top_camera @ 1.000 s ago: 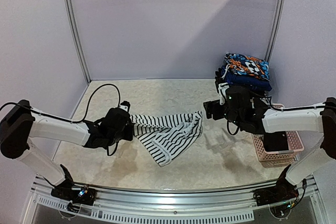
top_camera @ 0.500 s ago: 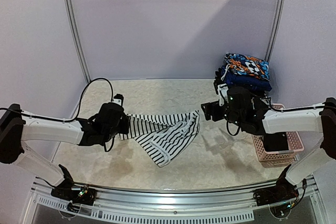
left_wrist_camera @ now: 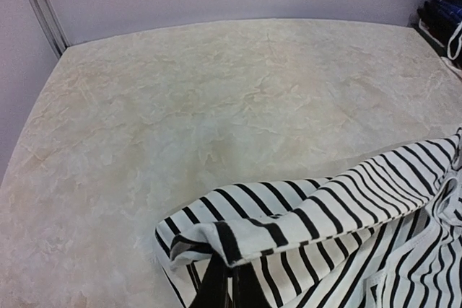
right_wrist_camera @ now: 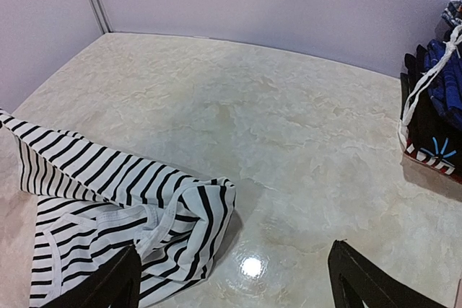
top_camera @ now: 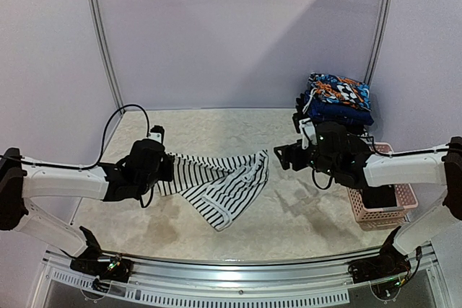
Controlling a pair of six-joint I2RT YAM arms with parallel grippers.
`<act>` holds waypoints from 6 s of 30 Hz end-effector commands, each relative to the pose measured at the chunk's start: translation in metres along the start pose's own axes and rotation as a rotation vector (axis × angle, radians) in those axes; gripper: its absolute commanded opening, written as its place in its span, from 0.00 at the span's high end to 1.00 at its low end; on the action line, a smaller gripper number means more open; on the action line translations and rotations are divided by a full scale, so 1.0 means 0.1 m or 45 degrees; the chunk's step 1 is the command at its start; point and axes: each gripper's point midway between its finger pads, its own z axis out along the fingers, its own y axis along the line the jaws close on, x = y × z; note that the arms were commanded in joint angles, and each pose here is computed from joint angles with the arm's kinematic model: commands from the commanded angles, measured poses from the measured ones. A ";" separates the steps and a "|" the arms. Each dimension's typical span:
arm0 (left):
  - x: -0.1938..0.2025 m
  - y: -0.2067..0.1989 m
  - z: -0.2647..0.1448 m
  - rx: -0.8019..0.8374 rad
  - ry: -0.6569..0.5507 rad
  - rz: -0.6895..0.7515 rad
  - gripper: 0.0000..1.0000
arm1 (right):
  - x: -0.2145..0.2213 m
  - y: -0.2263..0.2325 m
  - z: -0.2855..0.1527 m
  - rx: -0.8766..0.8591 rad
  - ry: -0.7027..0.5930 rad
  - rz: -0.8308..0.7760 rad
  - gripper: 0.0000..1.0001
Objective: Fold and stack the mixed laundry pile
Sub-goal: Pick up the crumpled tank top from the center of the board, then adjust the crumpled tank top at the center of the board, then pick up the crumpled tank top from the center of the board.
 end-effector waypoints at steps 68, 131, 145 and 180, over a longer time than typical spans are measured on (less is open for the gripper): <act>-0.20 0.27 -0.23 0.050 -0.126 -0.093 1.00 | 0.51 0.93 1.22 0.135 0.481 0.047 0.44; -0.18 0.39 -0.21 -0.041 -0.139 -0.037 1.00 | 0.65 0.19 -0.06 0.064 0.572 -0.101 0.55; -0.18 0.34 -0.21 -0.008 -0.128 -0.044 1.00 | 0.92 0.98 0.08 -0.331 0.598 0.086 0.55; -0.17 0.34 -0.24 0.015 -0.126 -0.060 1.00 | 1.51 0.95 0.20 -0.240 0.800 0.209 0.64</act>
